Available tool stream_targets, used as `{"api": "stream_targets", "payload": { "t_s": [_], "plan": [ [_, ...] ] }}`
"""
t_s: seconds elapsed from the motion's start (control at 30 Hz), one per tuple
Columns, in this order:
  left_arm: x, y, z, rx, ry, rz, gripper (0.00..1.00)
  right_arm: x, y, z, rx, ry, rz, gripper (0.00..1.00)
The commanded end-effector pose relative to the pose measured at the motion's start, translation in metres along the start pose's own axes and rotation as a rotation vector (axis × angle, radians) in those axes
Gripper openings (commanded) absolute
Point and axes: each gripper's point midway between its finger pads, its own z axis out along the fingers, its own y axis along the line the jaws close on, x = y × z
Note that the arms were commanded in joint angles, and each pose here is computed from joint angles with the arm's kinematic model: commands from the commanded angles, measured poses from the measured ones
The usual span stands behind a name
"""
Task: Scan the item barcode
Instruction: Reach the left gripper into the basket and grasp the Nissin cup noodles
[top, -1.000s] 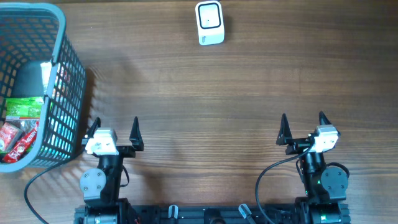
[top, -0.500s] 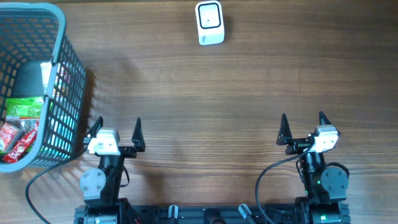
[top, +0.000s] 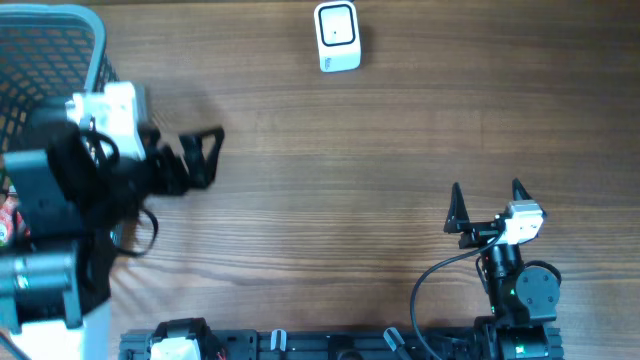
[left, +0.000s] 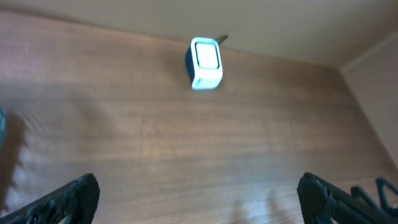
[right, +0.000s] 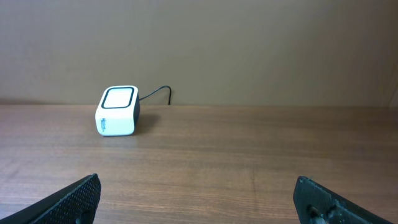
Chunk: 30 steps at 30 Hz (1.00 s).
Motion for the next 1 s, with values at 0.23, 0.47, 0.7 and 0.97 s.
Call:
{"api": "stream_targets", "payload": {
  "t_s": [0.23, 0.47, 0.7, 0.97],
  "plan": [
    [-0.116, 0.093, -0.044, -0.323, -0.321, -0.086, 1.0, -0.001, 0.003, 0.0, -0.015, -0.007, -0.017, 1.0],
    [-0.073, 0.276, -0.051, -0.666, -0.177, -0.432, 1.0, -0.002, 0.003, 0.0, -0.015, -0.008, -0.017, 1.0],
    [-0.036, 0.335, 0.006, -0.617, 0.062, -0.272, 1.0, -0.002, 0.003, 0.0, -0.015, -0.008, -0.017, 1.0],
    [0.025, 0.367, 0.09, -0.388, 0.275, -0.184, 1.0, -0.001, 0.003, 0.0, -0.016, -0.007, -0.017, 1.0]
  ]
}}
